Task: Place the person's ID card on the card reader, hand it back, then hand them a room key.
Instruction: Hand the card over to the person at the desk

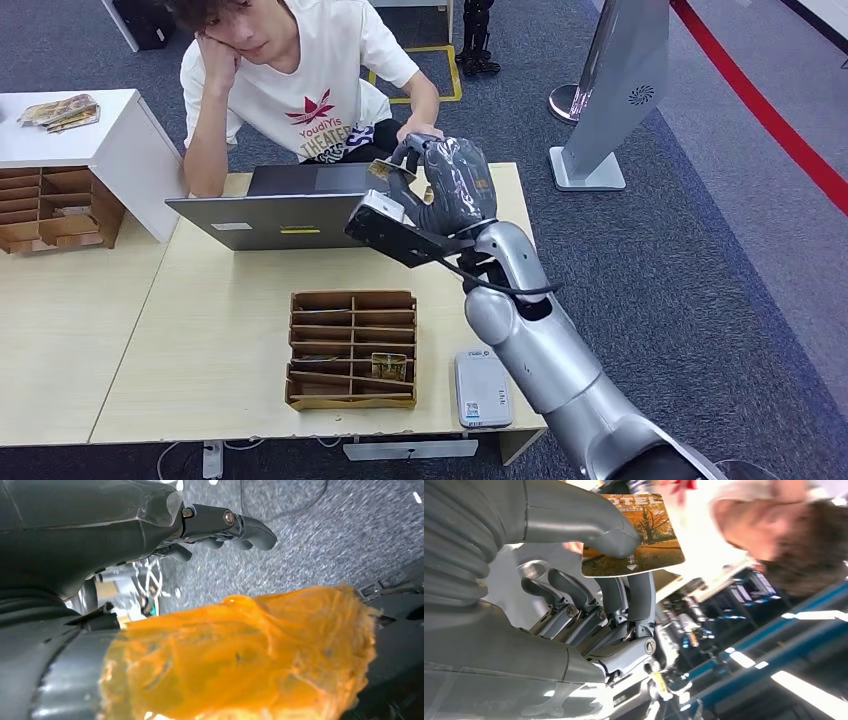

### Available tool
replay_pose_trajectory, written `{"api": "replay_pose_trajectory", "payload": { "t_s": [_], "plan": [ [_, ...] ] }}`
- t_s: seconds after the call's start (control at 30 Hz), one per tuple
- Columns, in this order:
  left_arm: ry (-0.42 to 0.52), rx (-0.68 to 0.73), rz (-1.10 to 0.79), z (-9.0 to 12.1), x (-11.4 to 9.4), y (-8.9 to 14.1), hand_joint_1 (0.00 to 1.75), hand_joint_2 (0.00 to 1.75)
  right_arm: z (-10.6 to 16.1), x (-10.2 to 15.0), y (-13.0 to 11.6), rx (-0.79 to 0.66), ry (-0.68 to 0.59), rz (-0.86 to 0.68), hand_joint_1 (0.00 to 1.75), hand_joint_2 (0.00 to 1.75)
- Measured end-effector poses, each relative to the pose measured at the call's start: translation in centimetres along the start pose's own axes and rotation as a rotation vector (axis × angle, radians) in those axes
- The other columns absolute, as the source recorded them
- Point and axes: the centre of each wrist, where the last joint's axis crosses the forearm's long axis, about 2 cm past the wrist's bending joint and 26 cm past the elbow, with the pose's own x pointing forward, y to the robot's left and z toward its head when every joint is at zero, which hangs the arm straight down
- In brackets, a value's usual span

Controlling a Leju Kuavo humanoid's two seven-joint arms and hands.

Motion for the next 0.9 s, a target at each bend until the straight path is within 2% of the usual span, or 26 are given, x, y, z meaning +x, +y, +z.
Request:
{"api": "replay_pose_trajectory", "payload": {
  "t_s": [0.17,0.4,0.43,0.53,0.57,0.67,0.77,0.9],
  "plan": [
    [-0.017,-0.003,-0.061,0.1,1.1,0.2,0.00,0.00,-2.6,-1.0,0.4,0.067,0.069,0.109,1.75,1.75],
    [-0.028,-0.003,-0.101,0.2,1.9,0.3,0.00,0.00,-4.2,-2.2,0.9,0.145,0.163,0.216,1.74,1.75],
    [-0.029,-0.003,-0.105,0.2,2.0,0.3,0.00,0.00,-4.3,-2.5,1.0,0.155,0.177,0.230,1.40,1.75],
    [-0.033,-0.002,-0.115,0.2,2.1,0.3,0.00,0.00,-4.3,-3.2,1.1,0.182,0.208,0.253,0.10,1.75],
    [-0.034,-0.001,-0.116,0.2,2.1,0.3,0.00,0.00,-4.2,-3.4,1.3,0.191,0.215,0.256,0.00,1.31],
    [-0.037,0.000,-0.116,0.2,2.2,0.3,0.00,0.00,-3.9,-3.8,1.6,0.224,0.222,0.242,0.00,0.00],
    [-0.038,0.000,-0.112,0.3,2.3,0.3,0.00,0.00,-3.7,-3.9,2.0,0.249,0.202,0.165,0.00,0.00],
    [-0.038,0.002,-0.091,0.3,2.3,0.3,0.00,0.00,-2.5,-2.8,3.4,0.290,0.158,-0.082,0.00,0.00]
  ]
}}
